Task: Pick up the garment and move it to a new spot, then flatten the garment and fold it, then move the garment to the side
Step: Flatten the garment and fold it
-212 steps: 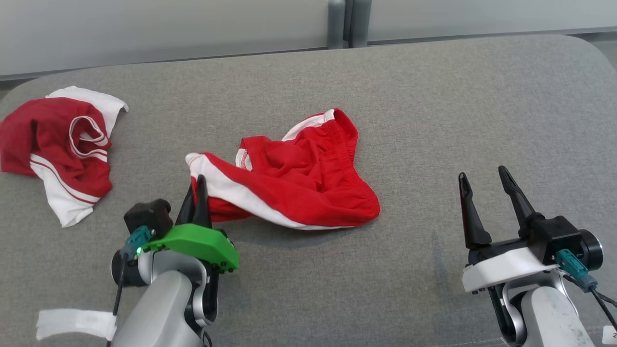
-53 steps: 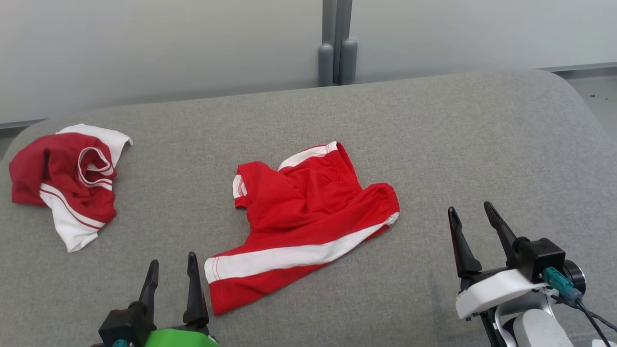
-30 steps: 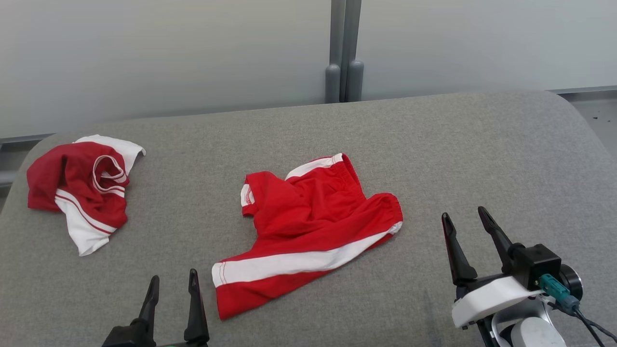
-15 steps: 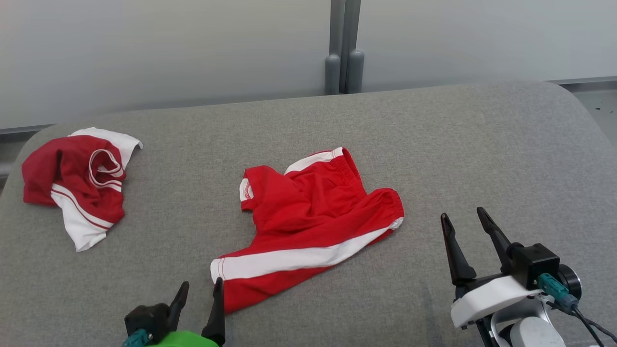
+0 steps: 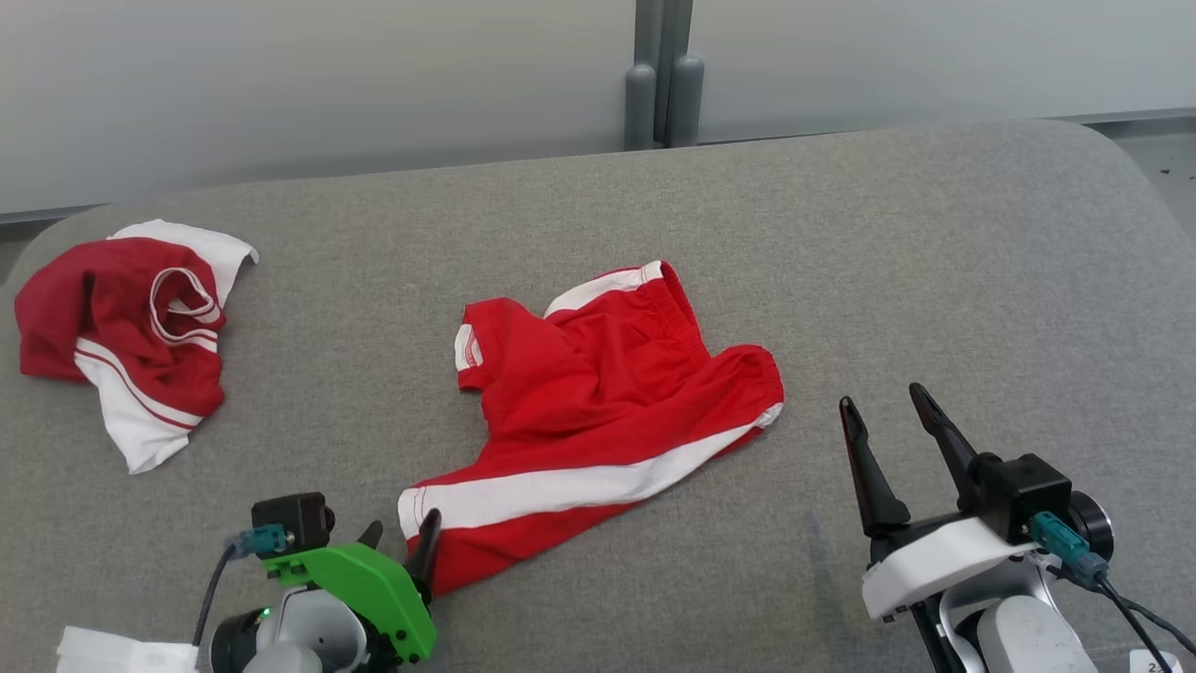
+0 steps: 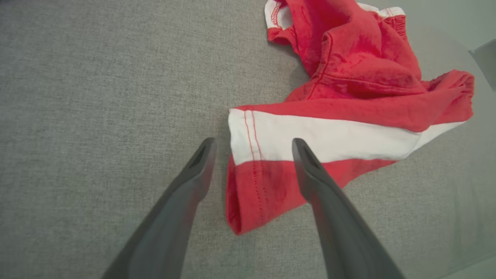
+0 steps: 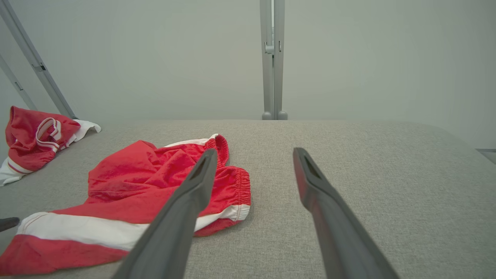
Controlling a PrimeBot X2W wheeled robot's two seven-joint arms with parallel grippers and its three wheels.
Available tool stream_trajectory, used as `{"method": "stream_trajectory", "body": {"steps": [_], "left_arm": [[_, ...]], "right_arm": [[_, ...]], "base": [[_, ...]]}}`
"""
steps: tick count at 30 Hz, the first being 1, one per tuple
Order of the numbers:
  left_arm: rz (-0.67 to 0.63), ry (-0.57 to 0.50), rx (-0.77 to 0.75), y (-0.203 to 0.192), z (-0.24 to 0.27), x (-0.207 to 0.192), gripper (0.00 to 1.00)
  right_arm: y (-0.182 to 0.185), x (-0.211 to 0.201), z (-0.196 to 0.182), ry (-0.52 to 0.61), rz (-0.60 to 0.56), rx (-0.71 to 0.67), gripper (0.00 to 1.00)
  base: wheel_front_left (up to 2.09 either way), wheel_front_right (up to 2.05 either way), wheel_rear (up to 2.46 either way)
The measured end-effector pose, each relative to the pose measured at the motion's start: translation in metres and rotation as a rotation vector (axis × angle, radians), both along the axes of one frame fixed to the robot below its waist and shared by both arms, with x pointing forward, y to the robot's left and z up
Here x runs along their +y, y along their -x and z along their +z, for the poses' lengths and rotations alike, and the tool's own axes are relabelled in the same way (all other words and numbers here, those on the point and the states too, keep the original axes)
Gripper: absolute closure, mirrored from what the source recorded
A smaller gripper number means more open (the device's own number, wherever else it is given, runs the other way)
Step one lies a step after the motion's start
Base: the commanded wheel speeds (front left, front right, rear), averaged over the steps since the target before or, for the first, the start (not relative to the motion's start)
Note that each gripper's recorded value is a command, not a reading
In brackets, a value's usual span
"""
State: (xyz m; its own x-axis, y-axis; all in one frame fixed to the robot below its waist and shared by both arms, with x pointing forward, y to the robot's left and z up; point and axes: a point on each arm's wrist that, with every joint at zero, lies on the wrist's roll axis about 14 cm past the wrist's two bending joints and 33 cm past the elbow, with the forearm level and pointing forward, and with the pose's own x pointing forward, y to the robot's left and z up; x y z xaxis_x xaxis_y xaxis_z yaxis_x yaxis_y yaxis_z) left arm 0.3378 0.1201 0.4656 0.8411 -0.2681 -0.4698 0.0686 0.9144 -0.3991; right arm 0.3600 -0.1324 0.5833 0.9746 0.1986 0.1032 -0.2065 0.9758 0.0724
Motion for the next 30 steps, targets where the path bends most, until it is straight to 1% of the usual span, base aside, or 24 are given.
{"method": "stream_trajectory", "body": {"steps": [5,11,20,21,22,23,24,25,27,30], "left_arm": [[0.019,0.01,0.051,-0.012,-0.011,0.007,0.0],[0.007,0.041,0.108,-0.019,-0.023,0.0,0.0],[-0.018,0.086,0.092,-0.03,-0.019,-0.013,0.0],[-0.021,0.087,0.097,-0.029,-0.019,-0.013,0.03],[-0.028,0.083,0.103,-0.028,-0.02,-0.013,0.09],[-0.031,0.08,0.103,-0.028,-0.02,-0.013,0.19],[-0.031,0.077,0.102,-0.028,-0.02,-0.012,0.32],[-0.031,0.073,0.101,-0.028,-0.02,-0.01,0.48],[-0.031,0.07,0.099,-0.028,-0.019,-0.008,0.58],[-0.042,0.071,0.106,-0.027,-0.019,-0.01,0.6]], "right_arm": [[-0.005,-0.003,-0.004,0.004,-0.009,0.012,0.0],[-0.009,-0.011,-0.01,0.011,-0.031,0.028,0.0],[-0.011,-0.016,-0.014,0.011,-0.047,0.038,0.0],[-0.011,-0.016,-0.014,0.011,-0.047,0.038,0.0],[-0.011,-0.016,-0.014,0.011,-0.046,0.038,0.0],[-0.011,-0.016,-0.014,0.011,-0.045,0.038,0.0],[-0.011,-0.015,-0.014,0.011,-0.044,0.038,0.0],[-0.011,-0.015,-0.015,0.011,-0.043,0.039,0.0],[-0.011,-0.015,-0.015,0.011,-0.042,0.039,0.0],[-0.012,-0.014,-0.015,0.01,-0.039,0.04,0.0]], "base": [[0.0,0.0,0.0],[0.0,0.0,0.0],[0.0,0.0,0.0],[0.0,0.0,0.0],[0.0,0.0,0.0],[0.0,0.0,0.0],[0.0,0.0,0.0],[0.0,0.0,0.0],[0.0,0.0,0.0],[0.0,0.0,0.0]]}}
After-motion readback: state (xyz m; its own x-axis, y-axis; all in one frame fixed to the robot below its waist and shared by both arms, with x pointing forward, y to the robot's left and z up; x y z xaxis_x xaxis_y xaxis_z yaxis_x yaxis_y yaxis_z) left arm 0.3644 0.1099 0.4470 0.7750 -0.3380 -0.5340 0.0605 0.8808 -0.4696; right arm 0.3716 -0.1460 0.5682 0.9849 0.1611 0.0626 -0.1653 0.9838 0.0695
